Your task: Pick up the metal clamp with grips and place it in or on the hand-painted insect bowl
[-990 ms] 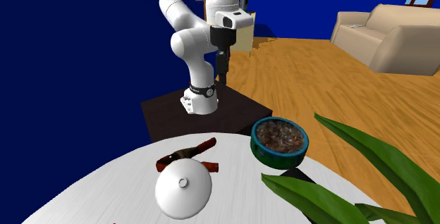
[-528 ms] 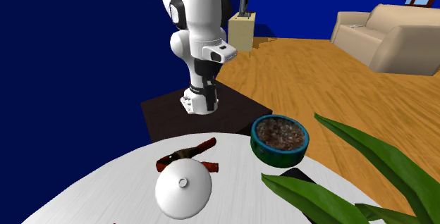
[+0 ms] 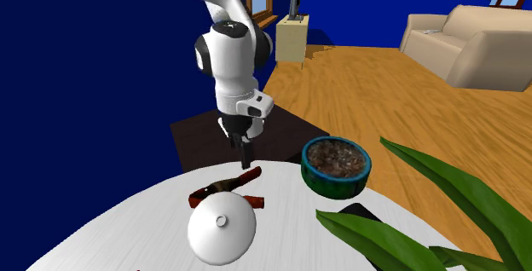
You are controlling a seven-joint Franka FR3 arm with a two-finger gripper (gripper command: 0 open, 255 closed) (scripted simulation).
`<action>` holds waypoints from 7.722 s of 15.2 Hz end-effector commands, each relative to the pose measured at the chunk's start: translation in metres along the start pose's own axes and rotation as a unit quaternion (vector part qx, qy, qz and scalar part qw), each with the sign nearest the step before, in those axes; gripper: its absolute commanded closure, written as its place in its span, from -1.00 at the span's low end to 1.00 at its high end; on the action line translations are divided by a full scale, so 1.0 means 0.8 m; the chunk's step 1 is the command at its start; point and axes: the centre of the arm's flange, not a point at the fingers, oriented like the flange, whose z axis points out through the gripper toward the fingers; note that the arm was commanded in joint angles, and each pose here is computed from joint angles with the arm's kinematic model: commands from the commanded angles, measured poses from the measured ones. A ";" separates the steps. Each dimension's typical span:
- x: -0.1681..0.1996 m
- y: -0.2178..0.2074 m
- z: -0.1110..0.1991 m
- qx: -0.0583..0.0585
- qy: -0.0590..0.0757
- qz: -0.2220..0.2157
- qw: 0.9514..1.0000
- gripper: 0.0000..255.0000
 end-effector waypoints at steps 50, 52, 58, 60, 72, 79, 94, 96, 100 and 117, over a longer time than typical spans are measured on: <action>-0.026 0.010 -0.053 -0.003 -0.009 -0.064 0.998 1.00; -0.026 0.009 -0.067 -0.003 -0.009 -0.064 0.998 1.00; -0.026 0.007 -0.106 -0.003 -0.009 -0.064 0.998 1.00; -0.026 0.006 -0.119 -0.003 -0.009 -0.064 0.998 1.00; 0.147 0.063 -0.129 -0.003 -0.009 -0.064 0.998 1.00; 0.256 0.099 -0.133 -0.003 -0.009 -0.064 0.998 1.00; 0.344 0.131 -0.078 -0.003 -0.009 -0.064 0.998 1.00; 0.344 0.132 -0.064 -0.003 -0.009 -0.064 0.998 1.00; 0.344 0.133 -0.040 -0.003 -0.009 -0.064 0.998 1.00; 0.345 0.133 -0.102 -0.003 -0.009 -0.064 0.998 -1.00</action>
